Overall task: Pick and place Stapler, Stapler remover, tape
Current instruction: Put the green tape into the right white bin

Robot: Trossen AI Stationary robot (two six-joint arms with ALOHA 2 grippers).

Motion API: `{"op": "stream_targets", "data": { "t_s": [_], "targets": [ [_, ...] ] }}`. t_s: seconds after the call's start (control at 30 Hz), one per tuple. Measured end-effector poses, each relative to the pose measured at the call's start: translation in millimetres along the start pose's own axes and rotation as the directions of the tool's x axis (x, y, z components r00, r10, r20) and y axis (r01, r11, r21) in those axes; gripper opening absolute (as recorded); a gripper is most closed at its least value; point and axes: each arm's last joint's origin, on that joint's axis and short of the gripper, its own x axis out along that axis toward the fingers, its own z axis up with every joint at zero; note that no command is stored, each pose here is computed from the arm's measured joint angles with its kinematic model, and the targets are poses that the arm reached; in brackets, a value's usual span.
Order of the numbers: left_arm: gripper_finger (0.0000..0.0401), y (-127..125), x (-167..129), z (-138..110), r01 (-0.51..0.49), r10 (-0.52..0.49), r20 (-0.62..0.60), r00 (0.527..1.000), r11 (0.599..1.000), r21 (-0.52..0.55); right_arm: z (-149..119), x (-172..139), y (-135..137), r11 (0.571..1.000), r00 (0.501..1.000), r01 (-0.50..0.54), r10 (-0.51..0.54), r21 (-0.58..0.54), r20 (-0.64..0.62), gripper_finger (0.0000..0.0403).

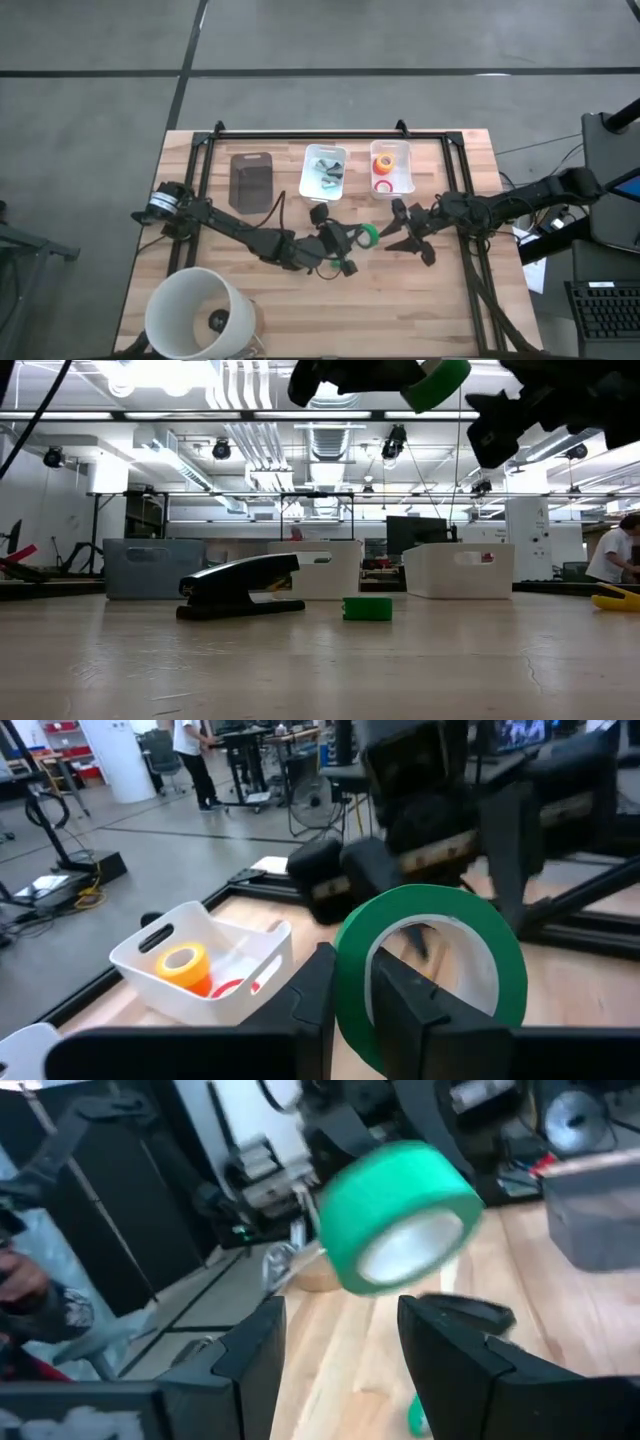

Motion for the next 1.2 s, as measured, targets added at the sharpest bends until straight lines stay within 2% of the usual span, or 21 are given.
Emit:
{"op": "stream_targets", "data": {
  "t_s": [0.13,0.23,0.37,0.5,0.7,1.0,1.2],
  "targets": [
    [0.0054,2.7,2.9,0.5,0.009,-0.009,0.006,1.0,1.0,-0.009,2.1,8.9,-2.3,1.0,1.0,0.024,-0.024,-0.003,-0.016,0.0205],
    [0.0054,3.9,4.1,0.3,0.011,-0.011,0.007,1.0,1.0,-0.011,5.4,17.5,-3.5,0.998,0.999,0.027,-0.028,-0.057,-0.023,0.0216],
    [0.0053,4.1,4.3,-0.5,0.014,-0.013,0.005,1.0,1.0,-0.01,11.6,28.3,-1.8,0.995,0.999,-0.036,0.036,-0.089,0.004,0.0221],
    [0.0055,3.9,4.1,-0.9,0.015,-0.014,0.004,1.0,1.0,-0.008,12.3,37.4,-3.9,0.994,0.999,-0.041,0.04,-0.106,-0.012,0.0212],
    [0.0055,3.6,4.1,-3.3,0.017,-0.017,-0.011,1.0,1.0,0.016,8.6,46.2,-7.6,0.994,0.999,-0.031,0.027,-0.109,-0.043,0.0176],
    [0.0059,3.8,4.3,-4.3,0.017,-0.018,-0.017,1.0,1.0,-0.012,10.6,45.2,-6.8,0.994,0.999,-0.031,0.027,-0.109,-0.035,0.0084],
    [0.0109,4.1,4.3,-5.1,0.009,-0.009,-0.023,1.0,1.0,-0.015,8.3,43.1,-9.1,0.998,0.997,-0.009,0.004,-0.065,-0.071,0.0053]
  ]
}}
